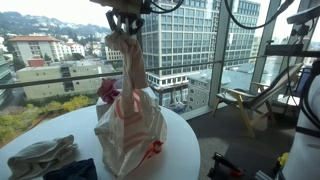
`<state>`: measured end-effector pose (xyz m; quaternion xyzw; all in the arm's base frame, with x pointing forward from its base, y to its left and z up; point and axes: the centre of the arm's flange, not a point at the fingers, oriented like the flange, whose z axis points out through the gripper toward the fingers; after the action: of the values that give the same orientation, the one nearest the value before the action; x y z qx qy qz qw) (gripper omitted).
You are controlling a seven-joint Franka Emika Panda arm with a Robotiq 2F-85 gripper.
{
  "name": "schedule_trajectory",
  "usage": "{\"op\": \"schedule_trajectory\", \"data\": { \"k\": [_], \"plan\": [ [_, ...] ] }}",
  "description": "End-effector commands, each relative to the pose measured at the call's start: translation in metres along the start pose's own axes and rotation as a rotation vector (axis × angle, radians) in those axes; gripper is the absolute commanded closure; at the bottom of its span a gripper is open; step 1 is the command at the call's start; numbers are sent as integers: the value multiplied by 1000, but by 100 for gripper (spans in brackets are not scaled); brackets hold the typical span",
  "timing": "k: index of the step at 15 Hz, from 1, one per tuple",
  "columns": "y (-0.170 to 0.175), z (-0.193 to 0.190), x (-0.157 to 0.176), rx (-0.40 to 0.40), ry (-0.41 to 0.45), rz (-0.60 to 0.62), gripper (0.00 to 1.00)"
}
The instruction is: Put the t-shirts on top of the white storage container.
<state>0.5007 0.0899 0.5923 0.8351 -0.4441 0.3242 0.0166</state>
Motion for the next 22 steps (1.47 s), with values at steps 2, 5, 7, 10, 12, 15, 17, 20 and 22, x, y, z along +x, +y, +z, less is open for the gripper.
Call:
{"op": "schedule_trajectory", "data": {
  "k": [2, 5, 7, 10, 12, 15, 17, 20, 22],
  "plan": [
    [-5, -35, 29, 15, -166, 12, 95],
    [-7, -21, 41, 3, -85, 55, 95],
    [-8, -5, 52, -17, -26, 81, 95],
    [-5, 15, 81, -41, 26, 126, 95],
    [-1, 32, 103, -32, 51, 170, 95],
    [2, 59, 135, -1, 59, 214, 95],
    [3, 83, 156, -2, 72, 243, 95],
    [7, 115, 179, 8, 61, 280, 95],
    [8, 131, 188, 24, 48, 298, 95]
  ]
}}
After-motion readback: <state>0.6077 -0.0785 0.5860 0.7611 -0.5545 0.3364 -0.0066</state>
